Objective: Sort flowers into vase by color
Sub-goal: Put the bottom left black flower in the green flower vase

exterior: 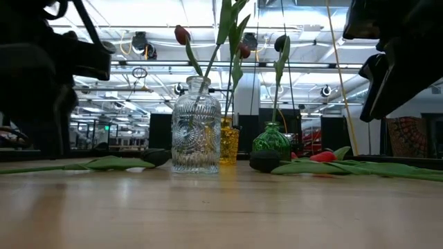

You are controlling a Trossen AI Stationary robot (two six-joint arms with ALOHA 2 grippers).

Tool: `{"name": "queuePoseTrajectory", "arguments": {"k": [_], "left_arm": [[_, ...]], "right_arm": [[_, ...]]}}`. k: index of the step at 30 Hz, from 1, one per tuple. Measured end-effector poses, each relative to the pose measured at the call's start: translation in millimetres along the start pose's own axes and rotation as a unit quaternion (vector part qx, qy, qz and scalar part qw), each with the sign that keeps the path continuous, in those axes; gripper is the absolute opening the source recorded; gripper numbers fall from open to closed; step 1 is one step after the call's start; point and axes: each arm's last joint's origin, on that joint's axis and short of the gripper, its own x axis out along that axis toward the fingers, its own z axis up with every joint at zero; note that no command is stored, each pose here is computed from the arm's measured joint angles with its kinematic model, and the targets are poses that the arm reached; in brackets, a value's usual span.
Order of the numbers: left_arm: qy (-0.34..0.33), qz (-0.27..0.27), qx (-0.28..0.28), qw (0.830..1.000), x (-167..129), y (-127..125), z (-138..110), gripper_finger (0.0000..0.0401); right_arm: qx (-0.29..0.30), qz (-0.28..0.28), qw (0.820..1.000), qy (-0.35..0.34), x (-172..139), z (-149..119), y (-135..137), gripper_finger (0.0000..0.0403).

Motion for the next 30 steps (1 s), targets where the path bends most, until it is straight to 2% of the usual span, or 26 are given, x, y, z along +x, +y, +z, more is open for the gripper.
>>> {"name": "queuePoseTrajectory", "arguments": {"k": [7, 17, 21, 30], "left_arm": [[0.011, 0.039, 0.004, 0.999, 7, 5, -2, 0.0223], [-0.001, 0.015, -0.001, 1.0, 11, -2, 1, 0.0215], [0.01, 0.013, -0.006, 1.0, 13, 0, 2, 0.0188], [0.027, 0.014, -0.014, 0.999, 20, 3, 6, 0.01]], "right_arm": [[0.001, 0.003, 1.0, -0.002, 0, 1, 1, 0.0183], [-0.002, 0.003, 1.0, -0.003, 0, 1, 1, 0.0183], [-0.005, 0.003, 1.0, -0.003, 0, 1, 1, 0.0183], [-0.011, 0.005, 1.0, -0.004, 0, 1, 1, 0.0183]]}}
